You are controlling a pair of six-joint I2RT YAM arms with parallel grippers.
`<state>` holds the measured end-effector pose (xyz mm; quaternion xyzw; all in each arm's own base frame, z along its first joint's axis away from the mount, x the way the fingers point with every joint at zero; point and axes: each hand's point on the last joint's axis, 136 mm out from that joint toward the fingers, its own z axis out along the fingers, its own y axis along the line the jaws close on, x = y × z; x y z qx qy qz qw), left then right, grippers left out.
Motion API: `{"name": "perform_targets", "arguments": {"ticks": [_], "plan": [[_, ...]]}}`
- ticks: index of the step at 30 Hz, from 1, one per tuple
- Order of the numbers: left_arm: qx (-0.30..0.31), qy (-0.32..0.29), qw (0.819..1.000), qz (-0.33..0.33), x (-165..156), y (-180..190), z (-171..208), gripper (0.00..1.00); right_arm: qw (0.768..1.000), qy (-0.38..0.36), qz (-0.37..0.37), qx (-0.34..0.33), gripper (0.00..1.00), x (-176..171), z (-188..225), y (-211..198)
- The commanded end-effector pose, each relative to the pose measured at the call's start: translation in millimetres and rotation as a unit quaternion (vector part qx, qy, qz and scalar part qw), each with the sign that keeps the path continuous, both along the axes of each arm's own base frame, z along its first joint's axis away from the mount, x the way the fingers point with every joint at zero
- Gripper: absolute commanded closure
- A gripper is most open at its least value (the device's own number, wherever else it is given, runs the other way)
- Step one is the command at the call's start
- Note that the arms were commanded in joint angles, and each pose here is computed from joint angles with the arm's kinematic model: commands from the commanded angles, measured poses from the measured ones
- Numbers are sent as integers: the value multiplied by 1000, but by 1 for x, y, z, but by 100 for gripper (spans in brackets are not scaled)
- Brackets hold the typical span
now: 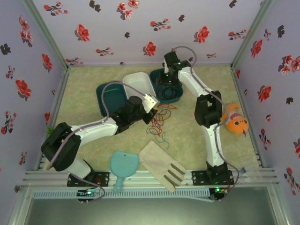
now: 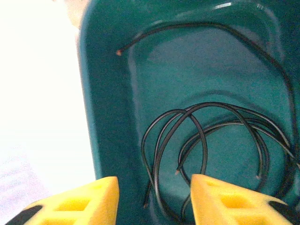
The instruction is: Untangle the cables
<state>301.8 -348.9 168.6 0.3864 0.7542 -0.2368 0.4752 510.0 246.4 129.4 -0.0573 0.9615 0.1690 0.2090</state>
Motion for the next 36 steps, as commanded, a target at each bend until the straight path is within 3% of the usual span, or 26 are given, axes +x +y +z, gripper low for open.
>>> {"name": "perform_targets", "arguments": {"ticks": [1, 9, 18, 22, 29, 36], "plan": [[-41, -15, 999, 15, 7, 2, 26, 100, 999, -44, -17, -13, 50, -11, 56, -20], [-47, -7, 999, 21, 9, 3, 31, 100, 994, -63, -91, -14, 46, -54, 76, -62], [-117, 35, 992, 42, 13, -6, 48, 100, 980, -61, -188, -22, 46, -142, 58, -128], [-139, 68, 988, 29, 13, -26, 52, 100, 966, -70, -247, -35, 47, -179, 56, -167], [-101, 106, 989, -19, 1, -75, 28, 100, 940, -141, -308, -30, 45, -224, 93, -212], [-63, 163, 984, -36, -7, -98, -8, 100, 930, -173, -322, -36, 43, -242, 113, -226]]}}
